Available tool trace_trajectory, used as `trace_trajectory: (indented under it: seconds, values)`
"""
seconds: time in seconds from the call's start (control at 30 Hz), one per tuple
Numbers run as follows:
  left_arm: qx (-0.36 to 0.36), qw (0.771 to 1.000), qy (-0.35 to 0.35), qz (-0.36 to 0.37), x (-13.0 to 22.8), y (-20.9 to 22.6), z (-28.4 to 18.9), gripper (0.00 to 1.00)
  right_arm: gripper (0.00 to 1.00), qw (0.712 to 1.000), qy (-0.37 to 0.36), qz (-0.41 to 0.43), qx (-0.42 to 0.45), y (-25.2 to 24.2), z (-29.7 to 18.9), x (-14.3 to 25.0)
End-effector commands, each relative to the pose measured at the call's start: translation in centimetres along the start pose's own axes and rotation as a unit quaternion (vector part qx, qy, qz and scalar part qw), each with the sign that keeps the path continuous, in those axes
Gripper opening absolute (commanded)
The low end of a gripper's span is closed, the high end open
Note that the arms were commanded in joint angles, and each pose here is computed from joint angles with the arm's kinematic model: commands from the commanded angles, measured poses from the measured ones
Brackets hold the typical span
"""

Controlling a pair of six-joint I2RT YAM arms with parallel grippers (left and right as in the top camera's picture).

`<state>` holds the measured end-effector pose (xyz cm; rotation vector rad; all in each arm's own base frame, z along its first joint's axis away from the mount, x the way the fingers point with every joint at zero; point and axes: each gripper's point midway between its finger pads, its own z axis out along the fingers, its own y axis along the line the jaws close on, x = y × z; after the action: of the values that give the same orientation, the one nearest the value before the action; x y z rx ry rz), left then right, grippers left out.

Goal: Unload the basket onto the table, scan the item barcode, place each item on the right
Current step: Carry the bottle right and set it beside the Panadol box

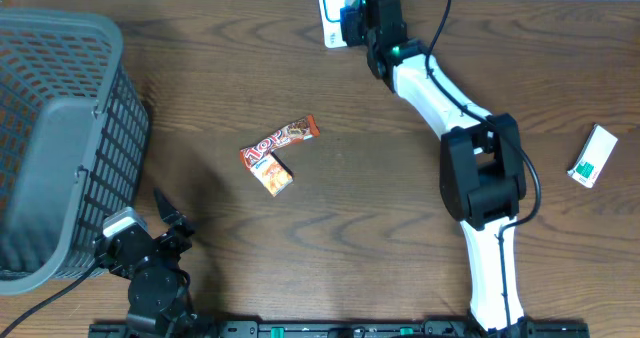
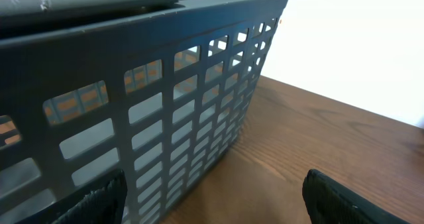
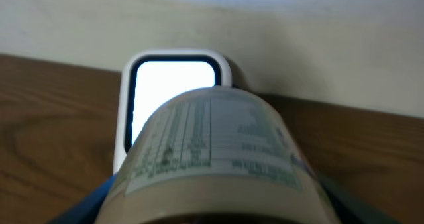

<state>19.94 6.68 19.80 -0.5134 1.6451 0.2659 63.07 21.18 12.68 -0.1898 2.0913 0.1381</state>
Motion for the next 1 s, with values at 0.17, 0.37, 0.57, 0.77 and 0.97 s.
trace_trajectory:
  seconds: [0.17,0.37,0.57,0.77,0.97]
  values:
    - [-0.007,1.0,-0.003,-0.004,-0.2,0.2,0.0,0.85,0.43,0.991,0.071,0.089,0.067,-3.6,-12.3,-5.7]
    - [-0.007,1.0,-0.003,-0.004,-0.2,0.2,0.0,0.85,0.43,0.934,0.262,0.207,0.128,-8.6,-15.7,3.5]
    - [-0.007,1.0,-0.003,-0.004,-0.2,0.3,0.0,0.85,0.43,0.878,0.362,0.264,0.17,-14.4,-17.9,8.7]
    - [-0.007,1.0,-0.003,-0.004,-0.2,0.2,0.0,0.85,0.44,0.838,0.387,0.328,0.201,-20.4,-19.3,11.6]
    - [-0.007,1.0,-0.003,-0.004,-0.2,0.2,0.0,0.85,0.47,0.814,0.393,0.362,0.229,-25.7,-20.2,14.6]
